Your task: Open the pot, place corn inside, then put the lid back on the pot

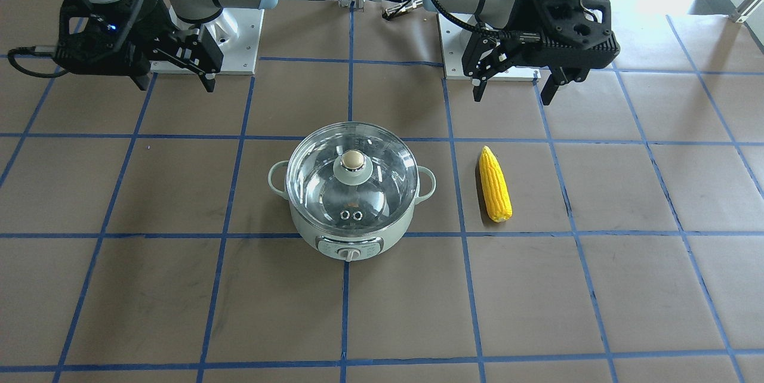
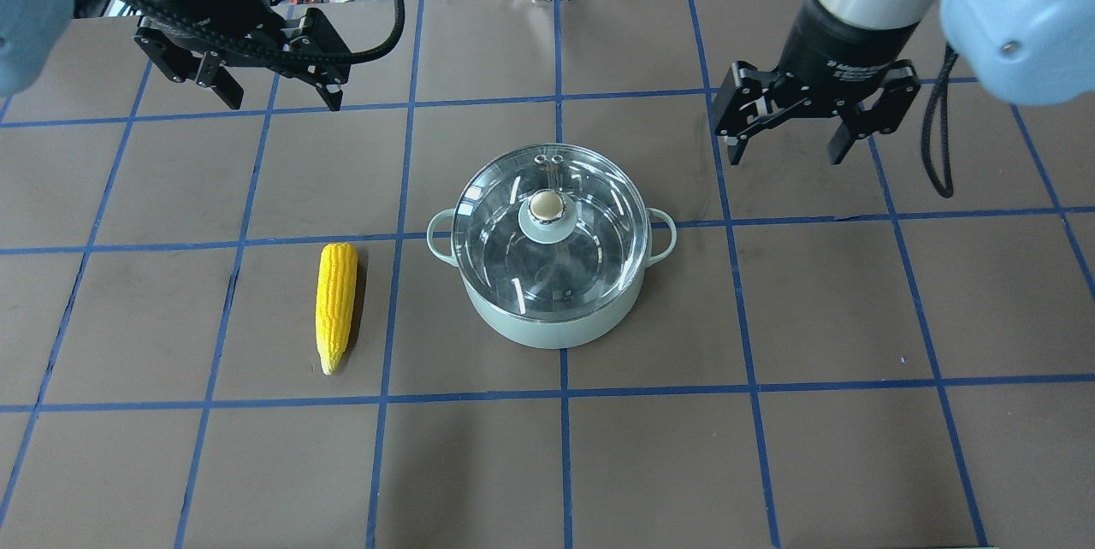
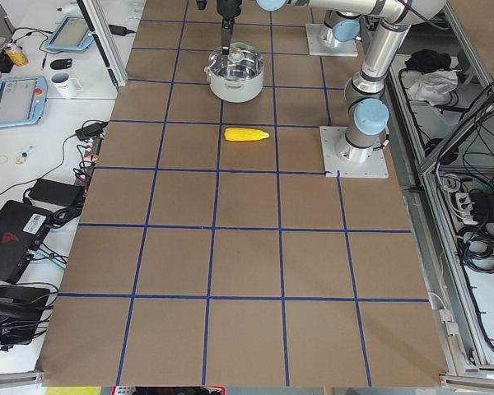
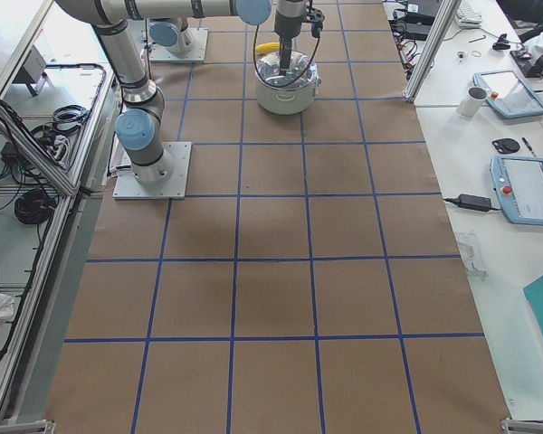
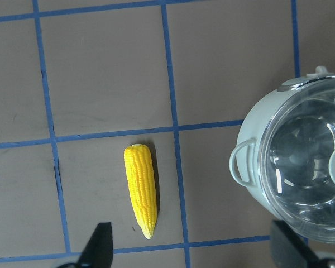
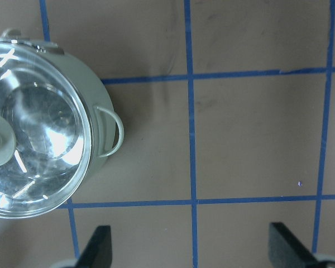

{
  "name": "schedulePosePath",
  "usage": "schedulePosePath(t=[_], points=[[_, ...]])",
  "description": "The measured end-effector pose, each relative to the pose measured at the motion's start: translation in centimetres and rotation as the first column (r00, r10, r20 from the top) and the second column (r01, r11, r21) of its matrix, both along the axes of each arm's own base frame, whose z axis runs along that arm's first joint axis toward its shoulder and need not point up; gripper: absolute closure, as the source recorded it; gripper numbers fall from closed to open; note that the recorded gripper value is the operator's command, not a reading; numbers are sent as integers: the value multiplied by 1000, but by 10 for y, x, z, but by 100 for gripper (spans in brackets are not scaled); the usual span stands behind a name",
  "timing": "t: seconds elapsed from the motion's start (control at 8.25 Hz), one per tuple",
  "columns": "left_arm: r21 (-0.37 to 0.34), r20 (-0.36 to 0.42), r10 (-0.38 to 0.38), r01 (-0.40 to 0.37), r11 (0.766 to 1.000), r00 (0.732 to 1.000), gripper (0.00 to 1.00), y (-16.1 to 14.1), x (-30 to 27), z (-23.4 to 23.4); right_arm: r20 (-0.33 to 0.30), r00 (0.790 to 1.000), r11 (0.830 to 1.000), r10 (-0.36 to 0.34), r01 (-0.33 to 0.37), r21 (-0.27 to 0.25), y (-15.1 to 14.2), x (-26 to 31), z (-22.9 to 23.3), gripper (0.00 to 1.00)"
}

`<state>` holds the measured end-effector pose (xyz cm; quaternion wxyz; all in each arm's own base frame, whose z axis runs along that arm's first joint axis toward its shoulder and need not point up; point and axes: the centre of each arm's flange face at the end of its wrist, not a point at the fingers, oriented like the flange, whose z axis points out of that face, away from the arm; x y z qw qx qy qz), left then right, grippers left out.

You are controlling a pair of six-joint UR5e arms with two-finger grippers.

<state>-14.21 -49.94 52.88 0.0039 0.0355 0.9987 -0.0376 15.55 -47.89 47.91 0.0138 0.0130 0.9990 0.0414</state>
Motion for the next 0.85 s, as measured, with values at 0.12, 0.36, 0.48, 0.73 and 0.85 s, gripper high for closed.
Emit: schedulePosePath(t=[0.12,0.36,0.48,0.73,0.85], points=[[34,1,-6,6,999,1000,0,-8,21,-17,-2,1000,999,0,0,-34,-10,32,-21,0],[122,-1,20,-19,992,1000,0,-12,60,-68,12,1000,993,-11,13,-117,-26,130,-74,0],[152,-1,30,-29,988,1000,0,-9,69,-97,17,1000,991,-20,22,-130,-25,172,-102,0],[198,-4,37,-36,980,999,0,-1,74,-150,20,999,990,-42,44,-133,-19,214,-135,12],[232,-10,38,-35,972,999,0,3,73,-174,19,999,990,-46,48,-132,-19,220,-141,28]])
